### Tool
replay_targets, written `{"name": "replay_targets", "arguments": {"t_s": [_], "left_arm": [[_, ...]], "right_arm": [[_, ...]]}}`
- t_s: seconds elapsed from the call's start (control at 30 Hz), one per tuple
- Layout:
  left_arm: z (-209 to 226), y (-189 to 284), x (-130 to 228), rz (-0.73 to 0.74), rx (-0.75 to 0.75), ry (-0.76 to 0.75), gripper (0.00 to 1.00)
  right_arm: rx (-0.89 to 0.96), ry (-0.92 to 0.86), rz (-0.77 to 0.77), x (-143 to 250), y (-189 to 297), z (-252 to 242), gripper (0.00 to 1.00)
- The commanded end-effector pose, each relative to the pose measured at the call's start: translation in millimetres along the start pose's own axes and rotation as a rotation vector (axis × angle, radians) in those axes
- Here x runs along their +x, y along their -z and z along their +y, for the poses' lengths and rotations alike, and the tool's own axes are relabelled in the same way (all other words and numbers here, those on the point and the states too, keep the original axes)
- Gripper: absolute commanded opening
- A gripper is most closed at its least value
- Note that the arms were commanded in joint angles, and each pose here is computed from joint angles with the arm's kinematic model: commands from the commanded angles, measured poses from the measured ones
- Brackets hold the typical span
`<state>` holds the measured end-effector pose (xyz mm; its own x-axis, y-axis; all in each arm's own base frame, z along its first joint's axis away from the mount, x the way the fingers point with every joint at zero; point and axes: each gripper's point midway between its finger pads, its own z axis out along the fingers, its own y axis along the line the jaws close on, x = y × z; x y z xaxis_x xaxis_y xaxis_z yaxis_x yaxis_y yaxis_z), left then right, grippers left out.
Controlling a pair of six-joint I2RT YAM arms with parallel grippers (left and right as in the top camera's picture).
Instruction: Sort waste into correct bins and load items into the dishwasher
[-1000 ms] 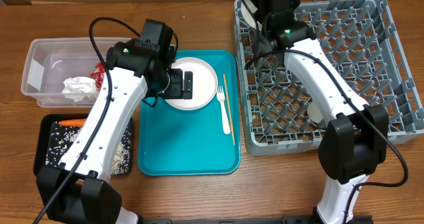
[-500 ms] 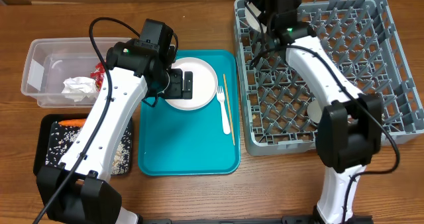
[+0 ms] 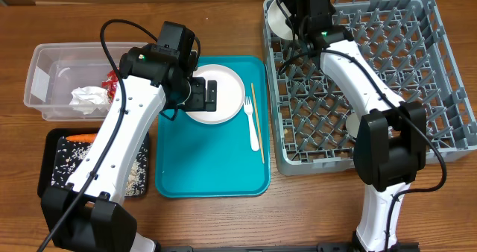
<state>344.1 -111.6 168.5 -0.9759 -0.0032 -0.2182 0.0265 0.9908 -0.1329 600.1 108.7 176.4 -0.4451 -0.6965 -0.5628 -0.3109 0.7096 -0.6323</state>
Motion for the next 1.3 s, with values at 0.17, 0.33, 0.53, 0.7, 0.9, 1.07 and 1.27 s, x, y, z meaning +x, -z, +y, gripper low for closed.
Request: {"name": "replay_targets", "arguments": {"t_s": [0.17, 0.33, 0.53, 0.7, 0.9, 1.07, 1.27], "left_arm": [[2, -1, -1, -0.001, -0.001, -0.007, 1.0], [2, -1, -1, -0.002, -0.001, -0.007, 1.0], [2, -1, -1, -0.001, -0.001, -0.007, 1.0], [2, -1, -1, -0.002, -0.001, -0.007, 1.0], [2, -1, -1, -0.002, -0.001, -0.007, 1.0], [8, -1, 3, 0.011, -0.032, -0.044, 1.0], [7, 1, -11, -0.048, -0.038, -0.053, 1.0]], "right_arm": [[-0.045, -0.034, 0.009, 8, -7, 8, 0.04], [0.016, -0.21, -0.026, 8, -11, -21, 0.04], [0.059, -0.591, -0.065, 4, 13, -62, 0.04], [-0.051, -0.746, -0.066, -8, 69, -72, 0.04], [-0.37, -0.877, -0.011, -8, 144, -51, 0.04], [-0.64, -0.903, 0.092, 3, 200, -17, 0.04], [-0.678, -0.9, 0.305, 42, 218, 9, 0.04]]}}
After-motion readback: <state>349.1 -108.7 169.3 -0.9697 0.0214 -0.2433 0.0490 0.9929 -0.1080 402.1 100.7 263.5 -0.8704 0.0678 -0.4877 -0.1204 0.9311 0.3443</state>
